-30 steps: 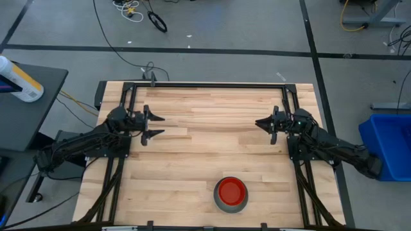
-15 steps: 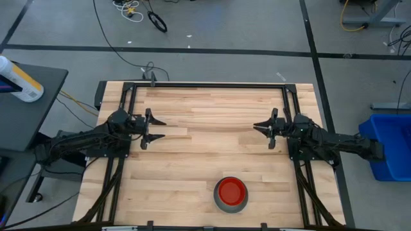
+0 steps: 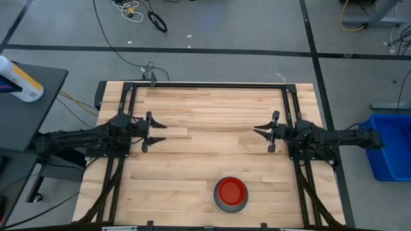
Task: Nest bowls inside each other
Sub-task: Return to Home Position
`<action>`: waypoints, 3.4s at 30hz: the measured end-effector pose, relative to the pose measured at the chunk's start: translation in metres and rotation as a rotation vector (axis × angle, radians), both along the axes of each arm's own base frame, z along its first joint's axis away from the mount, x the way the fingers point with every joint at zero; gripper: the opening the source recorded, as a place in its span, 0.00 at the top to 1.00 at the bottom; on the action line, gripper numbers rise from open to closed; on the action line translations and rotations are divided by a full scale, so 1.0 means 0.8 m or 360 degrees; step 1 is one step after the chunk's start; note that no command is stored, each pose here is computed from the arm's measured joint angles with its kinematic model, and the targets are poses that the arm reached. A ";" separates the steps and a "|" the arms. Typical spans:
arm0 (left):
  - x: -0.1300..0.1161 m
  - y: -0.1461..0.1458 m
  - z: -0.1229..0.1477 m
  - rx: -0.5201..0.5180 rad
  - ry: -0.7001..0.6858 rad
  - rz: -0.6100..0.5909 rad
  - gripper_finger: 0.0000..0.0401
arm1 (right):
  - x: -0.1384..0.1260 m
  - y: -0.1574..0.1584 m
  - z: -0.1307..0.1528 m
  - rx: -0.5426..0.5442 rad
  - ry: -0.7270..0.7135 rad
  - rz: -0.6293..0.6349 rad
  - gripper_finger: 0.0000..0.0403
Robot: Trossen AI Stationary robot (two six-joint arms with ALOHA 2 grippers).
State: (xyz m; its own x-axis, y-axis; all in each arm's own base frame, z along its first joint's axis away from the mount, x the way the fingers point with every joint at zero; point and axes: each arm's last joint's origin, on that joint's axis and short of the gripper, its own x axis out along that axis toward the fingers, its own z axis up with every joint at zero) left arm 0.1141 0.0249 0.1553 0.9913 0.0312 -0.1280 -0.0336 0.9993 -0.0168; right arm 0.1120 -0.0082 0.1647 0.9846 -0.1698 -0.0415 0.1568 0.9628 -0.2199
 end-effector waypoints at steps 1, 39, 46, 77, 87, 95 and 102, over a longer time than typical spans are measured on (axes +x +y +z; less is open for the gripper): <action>0.000 0.000 -0.002 -0.0012 0.0025 0.0009 0.35 | -0.001 0.001 -0.003 0.0013 0.0033 0.0002 0.84; -0.025 -0.010 0.023 0.0071 -0.0319 -0.0111 0.35 | -0.016 0.012 -0.001 0.0143 0.0226 -0.0062 0.84; -0.024 -0.006 0.020 0.0003 -0.0307 0.0126 0.35 | -0.017 0.014 -0.001 0.0155 0.0219 -0.0068 0.84; -0.021 -0.034 0.017 -0.0013 -0.0266 -0.0008 0.35 | -0.018 0.013 0.002 0.0153 0.0180 -0.0098 0.84; -0.021 -0.035 0.016 -0.0017 -0.0260 -0.0024 0.35 | -0.026 0.014 0.011 0.0102 0.0048 0.0002 0.84; -0.021 -0.035 0.016 -0.0034 -0.0255 -0.0027 0.35 | -0.026 0.014 0.011 0.0107 0.0051 0.0003 0.84; -0.021 -0.034 0.016 -0.0070 -0.0256 -0.0016 0.35 | -0.026 0.014 0.012 0.0105 0.0029 0.0018 0.84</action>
State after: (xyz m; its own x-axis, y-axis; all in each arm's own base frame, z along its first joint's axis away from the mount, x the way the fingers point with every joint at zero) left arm 0.0974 -0.0027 0.1682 0.9993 0.0187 0.0315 -0.0166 0.9978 -0.0649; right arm 0.0915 0.0032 0.1747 0.9854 -0.1552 -0.0705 0.1426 0.9770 -0.1585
